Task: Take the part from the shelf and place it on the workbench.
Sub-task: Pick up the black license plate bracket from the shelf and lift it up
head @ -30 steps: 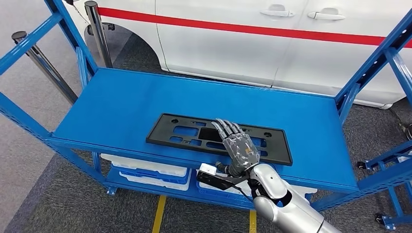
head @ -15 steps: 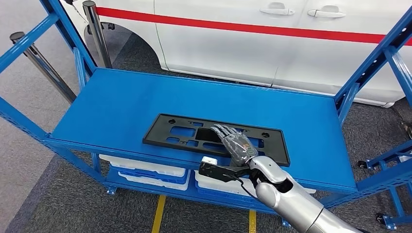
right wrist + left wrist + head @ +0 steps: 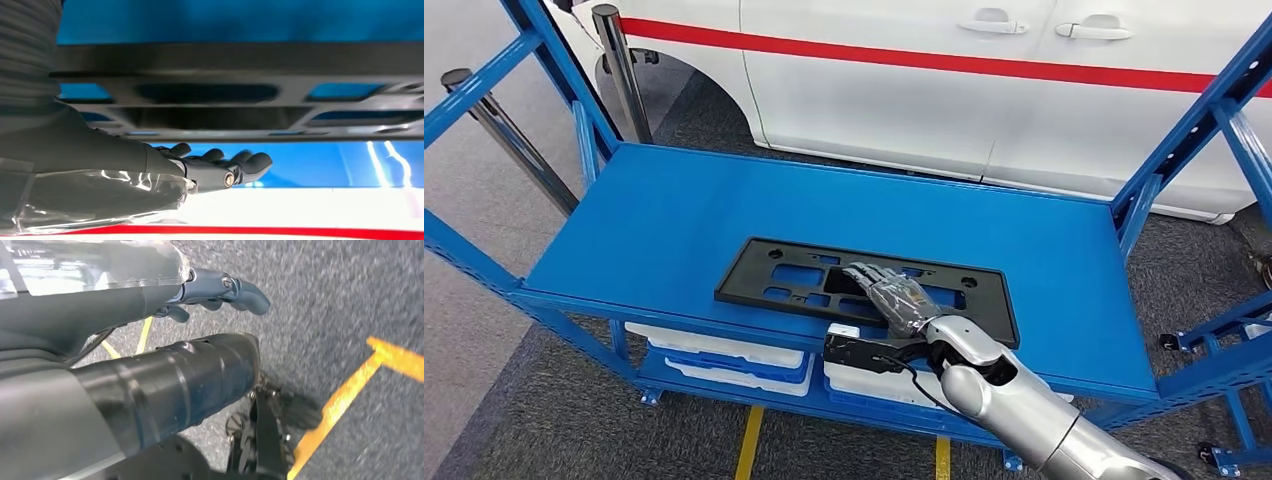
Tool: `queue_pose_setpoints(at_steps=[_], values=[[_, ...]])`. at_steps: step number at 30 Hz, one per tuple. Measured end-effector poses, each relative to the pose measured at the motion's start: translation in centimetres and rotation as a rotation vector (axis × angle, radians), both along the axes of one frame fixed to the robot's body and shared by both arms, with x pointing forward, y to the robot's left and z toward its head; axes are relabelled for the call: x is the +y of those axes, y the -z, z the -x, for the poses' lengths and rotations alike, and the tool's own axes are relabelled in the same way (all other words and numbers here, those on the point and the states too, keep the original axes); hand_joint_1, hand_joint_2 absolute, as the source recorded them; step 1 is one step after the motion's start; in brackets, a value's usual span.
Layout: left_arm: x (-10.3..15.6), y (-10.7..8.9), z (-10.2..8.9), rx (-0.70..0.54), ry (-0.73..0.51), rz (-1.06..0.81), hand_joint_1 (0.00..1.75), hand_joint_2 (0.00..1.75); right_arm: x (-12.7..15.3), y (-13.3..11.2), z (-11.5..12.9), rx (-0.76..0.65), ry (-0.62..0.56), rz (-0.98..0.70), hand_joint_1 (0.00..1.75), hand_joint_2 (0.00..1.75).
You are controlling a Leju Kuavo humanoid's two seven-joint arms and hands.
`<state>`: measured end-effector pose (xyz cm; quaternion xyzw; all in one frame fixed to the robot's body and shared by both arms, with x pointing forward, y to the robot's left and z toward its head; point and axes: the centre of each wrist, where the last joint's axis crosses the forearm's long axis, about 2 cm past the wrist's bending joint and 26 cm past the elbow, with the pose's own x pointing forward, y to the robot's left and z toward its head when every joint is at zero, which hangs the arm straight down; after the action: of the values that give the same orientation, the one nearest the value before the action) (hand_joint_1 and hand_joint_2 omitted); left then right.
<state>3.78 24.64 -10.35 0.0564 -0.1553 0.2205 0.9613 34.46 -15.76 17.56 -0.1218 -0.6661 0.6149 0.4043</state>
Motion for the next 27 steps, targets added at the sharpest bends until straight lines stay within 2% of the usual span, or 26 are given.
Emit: queue_pose_setpoints(at_steps=[9, 15, 24, 25, 26, 27], values=[[0.9, -0.2, 0.0, -0.004, -0.031, -0.001, 0.00, 0.00, 0.2, -0.1, -0.6, 0.060, -0.040, 0.008, 0.00, 1.75], [1.5, -0.4, 0.0, -0.005, -0.100, 0.007, 0.00, 0.00, 0.7, -0.7, -1.1, 0.101, -0.089, 0.018, 0.00, 1.75], [2.0, -0.7, 0.3, -0.001, -0.143, -0.006, 0.00, 0.00, 1.7, -0.7, -1.2, 0.115, -0.125, 0.039, 0.00, 1.75], [2.0, -0.7, 0.3, -0.001, -0.145, -0.008, 0.00, 0.00, 1.8, -0.7, -1.3, 0.115, -0.126, 0.041, 0.03, 1.75], [2.1, -0.7, 0.3, -0.002, -0.149, -0.010, 0.00, 0.00, 1.8, -0.7, -1.3, 0.114, -0.128, 0.042, 0.24, 1.75], [2.1, -0.7, 0.3, -0.004, -0.157, -0.011, 0.00, 0.00, 1.9, -0.8, -1.3, 0.115, -0.130, 0.042, 0.57, 1.75]])
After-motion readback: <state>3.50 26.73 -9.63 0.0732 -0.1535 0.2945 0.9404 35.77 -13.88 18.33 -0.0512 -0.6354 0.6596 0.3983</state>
